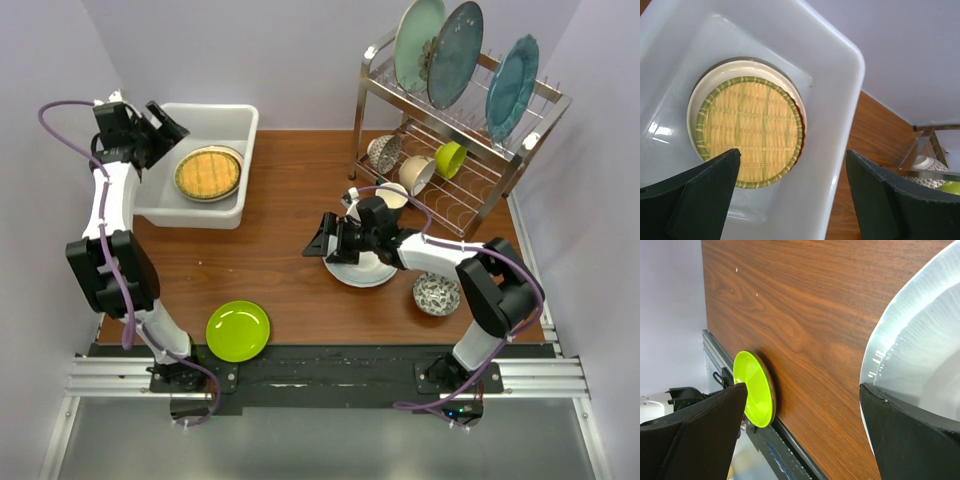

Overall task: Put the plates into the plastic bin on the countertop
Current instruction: Move the plate to the center of the board.

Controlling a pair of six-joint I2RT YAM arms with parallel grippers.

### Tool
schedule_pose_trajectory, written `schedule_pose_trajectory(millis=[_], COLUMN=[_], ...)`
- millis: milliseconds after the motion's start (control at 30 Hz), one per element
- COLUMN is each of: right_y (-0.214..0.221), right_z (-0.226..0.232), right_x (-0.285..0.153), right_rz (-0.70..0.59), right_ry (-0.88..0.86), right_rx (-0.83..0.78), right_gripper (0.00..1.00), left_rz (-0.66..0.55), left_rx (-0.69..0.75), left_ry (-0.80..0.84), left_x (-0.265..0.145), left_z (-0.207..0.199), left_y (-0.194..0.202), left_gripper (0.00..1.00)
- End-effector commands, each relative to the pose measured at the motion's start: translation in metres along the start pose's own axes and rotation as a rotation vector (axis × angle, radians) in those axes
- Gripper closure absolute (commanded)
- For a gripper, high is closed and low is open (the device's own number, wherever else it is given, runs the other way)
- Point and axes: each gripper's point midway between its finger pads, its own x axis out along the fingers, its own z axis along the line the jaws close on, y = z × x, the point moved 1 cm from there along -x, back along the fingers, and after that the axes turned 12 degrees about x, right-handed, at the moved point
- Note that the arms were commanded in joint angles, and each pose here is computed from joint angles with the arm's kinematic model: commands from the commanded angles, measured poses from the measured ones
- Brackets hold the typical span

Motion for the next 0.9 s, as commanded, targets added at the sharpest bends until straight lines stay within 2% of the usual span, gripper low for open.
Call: schedule_pose_trajectory(millis=[0, 167, 300, 467, 600, 867], right_y=[-0.008, -0.012, -0.015, -0.021, -0.029, -0.050], right_z=[0.011, 0.010, 0.007, 0.002, -0.006, -0.030], right_x=[-0.011, -0.016, -0.019, -0.027, -0.036, -0.058], right_rz=[-0.034, -0.053, -0.058, -0.083, -0.109, -0.186], right_ry=[0.007, 0.024, 0.027, 0.036, 0.064, 0.113], right_rx=[-0.040, -0.051, -0.039, -0.028, -0.024, 0.010], right_gripper=[0.02, 0.02, 0.01, 0.01, 0.01, 0.01], left_rz=[-0.068, -0.065, -0.010, -0.017, 0.034, 0.111], left_rx=[0.071, 0.157, 0.218, 0.254, 0.271, 0.331], left_ry=[0.125, 0.261, 0.376, 0.458, 0.565, 0.615], left_x=[-0.031, -0.056, -0.067, -0.091, -0.109, -0.115], left_z=[-0.043, -0.089, -0.129, -0.157, -0.189, -0.230], left_y=[-0.024, -0.009, 0.026, 0.052, 0.088, 0.137], left_gripper=[0.09, 0.09, 0.09, 0.08, 0.08, 0.08])
